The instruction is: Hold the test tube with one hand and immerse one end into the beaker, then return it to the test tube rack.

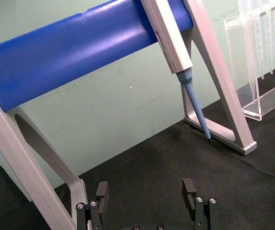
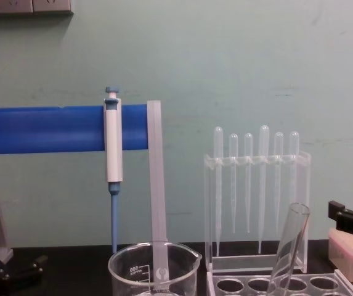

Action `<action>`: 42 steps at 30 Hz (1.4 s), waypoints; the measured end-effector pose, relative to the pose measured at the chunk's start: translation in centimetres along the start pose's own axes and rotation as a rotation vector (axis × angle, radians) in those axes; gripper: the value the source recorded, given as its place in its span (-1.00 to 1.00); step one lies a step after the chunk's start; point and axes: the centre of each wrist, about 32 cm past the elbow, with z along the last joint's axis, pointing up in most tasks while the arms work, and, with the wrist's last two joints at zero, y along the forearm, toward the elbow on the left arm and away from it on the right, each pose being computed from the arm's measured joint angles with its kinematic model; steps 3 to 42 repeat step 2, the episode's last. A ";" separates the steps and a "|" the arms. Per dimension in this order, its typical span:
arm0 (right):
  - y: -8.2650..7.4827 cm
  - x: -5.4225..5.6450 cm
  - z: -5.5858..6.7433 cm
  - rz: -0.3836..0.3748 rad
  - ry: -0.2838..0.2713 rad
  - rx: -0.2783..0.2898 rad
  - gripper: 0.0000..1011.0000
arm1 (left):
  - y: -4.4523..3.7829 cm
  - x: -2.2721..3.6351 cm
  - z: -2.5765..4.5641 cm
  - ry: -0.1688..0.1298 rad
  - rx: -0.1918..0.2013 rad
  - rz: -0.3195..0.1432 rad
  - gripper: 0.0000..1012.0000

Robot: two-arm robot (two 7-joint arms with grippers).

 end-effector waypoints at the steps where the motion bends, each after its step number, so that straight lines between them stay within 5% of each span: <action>1: 0.0 0.0 0.0 0.000 0.000 0.000 0.98 | 0.00 0.00 0.00 0.000 0.000 0.000 0.98; 42: 0.0 0.0 0.0 0.000 0.000 0.000 0.98 | 0.00 0.00 0.00 0.000 0.000 0.000 0.98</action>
